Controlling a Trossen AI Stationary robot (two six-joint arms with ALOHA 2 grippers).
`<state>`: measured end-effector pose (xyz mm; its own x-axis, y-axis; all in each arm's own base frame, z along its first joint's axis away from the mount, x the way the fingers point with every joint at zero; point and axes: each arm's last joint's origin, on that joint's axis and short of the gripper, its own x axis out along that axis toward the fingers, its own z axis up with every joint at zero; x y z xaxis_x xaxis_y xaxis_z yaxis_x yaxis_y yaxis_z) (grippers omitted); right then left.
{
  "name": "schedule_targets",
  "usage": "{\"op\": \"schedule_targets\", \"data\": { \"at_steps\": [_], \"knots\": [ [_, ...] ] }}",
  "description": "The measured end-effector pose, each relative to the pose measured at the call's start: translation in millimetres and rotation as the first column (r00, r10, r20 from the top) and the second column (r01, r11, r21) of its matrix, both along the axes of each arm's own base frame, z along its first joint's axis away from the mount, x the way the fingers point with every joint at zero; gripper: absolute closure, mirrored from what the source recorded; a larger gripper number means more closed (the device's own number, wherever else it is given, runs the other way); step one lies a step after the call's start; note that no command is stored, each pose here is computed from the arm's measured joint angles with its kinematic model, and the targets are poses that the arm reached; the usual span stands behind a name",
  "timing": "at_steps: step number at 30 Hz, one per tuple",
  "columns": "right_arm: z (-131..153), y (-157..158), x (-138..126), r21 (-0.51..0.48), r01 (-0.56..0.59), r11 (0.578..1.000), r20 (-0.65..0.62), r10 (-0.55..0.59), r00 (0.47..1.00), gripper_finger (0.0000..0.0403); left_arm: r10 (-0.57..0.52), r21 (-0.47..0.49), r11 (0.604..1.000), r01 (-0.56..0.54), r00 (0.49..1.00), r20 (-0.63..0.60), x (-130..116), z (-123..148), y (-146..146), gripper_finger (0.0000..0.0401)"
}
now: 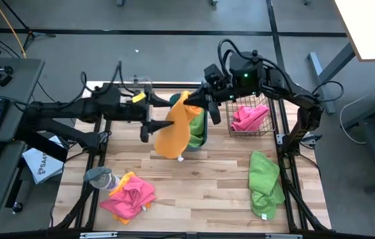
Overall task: Sort microfiber towel by color & place in baskets
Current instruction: Put the right yellow microfiber cloth into the transparent bin
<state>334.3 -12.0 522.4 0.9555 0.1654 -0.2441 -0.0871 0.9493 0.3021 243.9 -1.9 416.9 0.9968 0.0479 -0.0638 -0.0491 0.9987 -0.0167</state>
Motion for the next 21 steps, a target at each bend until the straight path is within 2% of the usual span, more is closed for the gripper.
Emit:
{"op": "schedule_targets", "data": {
  "at_steps": [5,10,13,17,21],
  "knots": [
    [-4,11,7,-0.005,-0.053,0.999,-0.004,0.053,0.999,0.0403,-0.012,-0.02,1.0,0.012,1.0,0.004,9,-3,0,0.011],
    [-6,13,14,-0.021,-0.064,0.998,0.022,0.064,0.998,0.0403,-0.197,-0.098,0.976,0.196,0.98,-0.003,19,-9,-5,0.011],
    [-5,13,16,-0.02,-0.069,0.997,0.037,0.07,0.997,0.0403,-0.262,-0.136,0.956,0.261,0.965,0.014,28,-12,-8,0.011],
    [-4,13,17,-0.021,-0.072,0.997,0.046,0.073,0.996,0.0403,-0.261,-0.142,0.954,0.265,0.964,0.048,40,-15,-8,0.011],
    [-4,13,17,-0.003,-0.068,0.998,0.047,0.068,0.997,0.0403,-0.174,-0.167,0.969,0.18,0.983,0.05,45,-18,-6,0.0128]
  ]
}}
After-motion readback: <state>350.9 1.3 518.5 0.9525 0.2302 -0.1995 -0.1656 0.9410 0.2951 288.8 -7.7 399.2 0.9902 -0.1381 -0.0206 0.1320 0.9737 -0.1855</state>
